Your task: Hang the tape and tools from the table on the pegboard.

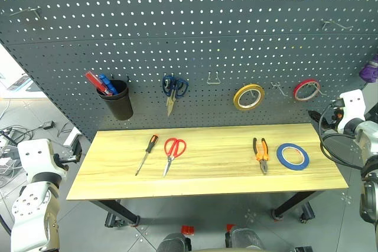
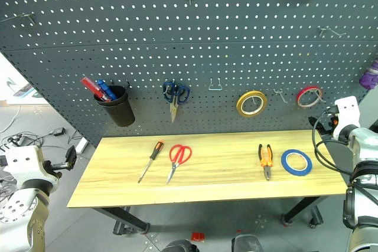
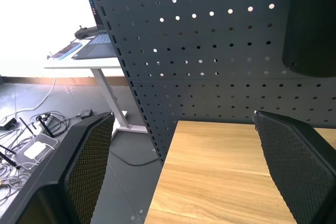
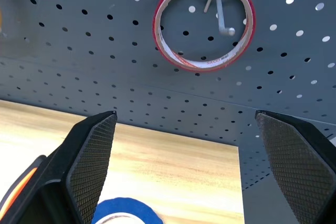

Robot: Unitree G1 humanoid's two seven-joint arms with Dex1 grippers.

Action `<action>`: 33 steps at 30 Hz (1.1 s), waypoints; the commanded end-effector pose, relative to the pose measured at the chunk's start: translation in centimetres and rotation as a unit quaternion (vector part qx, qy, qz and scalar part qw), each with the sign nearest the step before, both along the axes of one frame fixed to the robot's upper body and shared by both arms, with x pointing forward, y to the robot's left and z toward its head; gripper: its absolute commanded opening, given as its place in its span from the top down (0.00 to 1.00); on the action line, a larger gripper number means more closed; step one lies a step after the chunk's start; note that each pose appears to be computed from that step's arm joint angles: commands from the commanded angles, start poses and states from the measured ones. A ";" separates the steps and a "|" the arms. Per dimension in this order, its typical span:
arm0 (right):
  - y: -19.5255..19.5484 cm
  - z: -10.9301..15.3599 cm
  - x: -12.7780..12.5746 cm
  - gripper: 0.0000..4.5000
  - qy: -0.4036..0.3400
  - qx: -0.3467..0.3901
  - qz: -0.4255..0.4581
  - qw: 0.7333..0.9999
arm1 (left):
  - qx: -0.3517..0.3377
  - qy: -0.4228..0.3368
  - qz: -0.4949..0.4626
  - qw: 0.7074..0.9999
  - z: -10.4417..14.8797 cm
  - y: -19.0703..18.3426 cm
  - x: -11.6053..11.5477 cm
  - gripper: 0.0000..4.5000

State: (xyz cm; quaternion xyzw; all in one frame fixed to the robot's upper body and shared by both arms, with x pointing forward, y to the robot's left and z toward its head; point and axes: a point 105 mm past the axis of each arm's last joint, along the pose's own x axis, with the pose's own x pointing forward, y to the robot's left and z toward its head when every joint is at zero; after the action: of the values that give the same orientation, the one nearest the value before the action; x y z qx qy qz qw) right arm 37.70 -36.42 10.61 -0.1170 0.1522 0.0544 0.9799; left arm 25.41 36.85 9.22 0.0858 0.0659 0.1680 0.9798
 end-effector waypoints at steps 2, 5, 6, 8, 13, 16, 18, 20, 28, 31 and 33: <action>0.3 2.1 0.8 0.00 -0.036 -0.005 0.010 0.999 | 0.023 -0.016 -0.019 0.999 1.6 -0.4 0.3 0.01; 0.3 2.0 0.7 0.00 -0.036 -0.005 0.011 0.999 | 0.024 -0.017 -0.014 0.999 1.6 -0.3 0.3 0.01; 0.4 2.0 0.7 0.00 -0.035 -0.005 0.011 0.999 | 0.021 -0.018 -0.011 1.000 1.5 -0.2 0.3 0.01; 0.4 1.9 0.7 0.00 -0.034 -0.006 0.013 0.999 | 0.021 -0.014 -0.006 1.000 1.4 0.0 0.1 0.01; 0.6 1.8 0.7 0.00 -0.032 -0.008 0.018 0.999 | 0.024 -0.010 0.008 1.000 1.1 0.5 -0.2 0.01; 0.9 1.7 0.8 0.00 -0.031 -0.010 0.024 0.999 | 0.022 -0.018 0.020 0.999 1.2 0.8 -0.5 0.01; 1.0 1.8 0.9 0.00 -0.031 -0.010 0.027 0.999 | 0.022 -0.026 0.025 0.999 1.5 1.0 -0.7 0.01; 1.1 1.8 1.0 0.00 -0.031 -0.010 0.029 0.999 | 0.023 -0.031 0.027 0.999 1.7 1.1 -0.8 0.01; 2.5 0.9 0.9 0.00 -0.018 -0.018 0.060 0.998 | 0.026 -0.041 -0.042 0.998 2.4 -1.6 0.1 0.01; 3.2 -0.2 0.2 0.00 0.002 -0.010 0.081 0.997 | 0.014 -0.030 -0.108 0.994 2.0 -4.5 1.1 0.01; 4.3 -1.1 -0.9 0.00 0.025 -0.004 0.110 0.994 | 0.010 -0.021 -0.148 0.989 1.9 -6.4 1.7 0.01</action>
State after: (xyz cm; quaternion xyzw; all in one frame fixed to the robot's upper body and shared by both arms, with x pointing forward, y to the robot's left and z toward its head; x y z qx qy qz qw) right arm 36.97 -33.22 8.83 -0.1392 0.1703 0.1374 0.9658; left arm 26.55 32.03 9.92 0.0923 0.0477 0.0594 0.9928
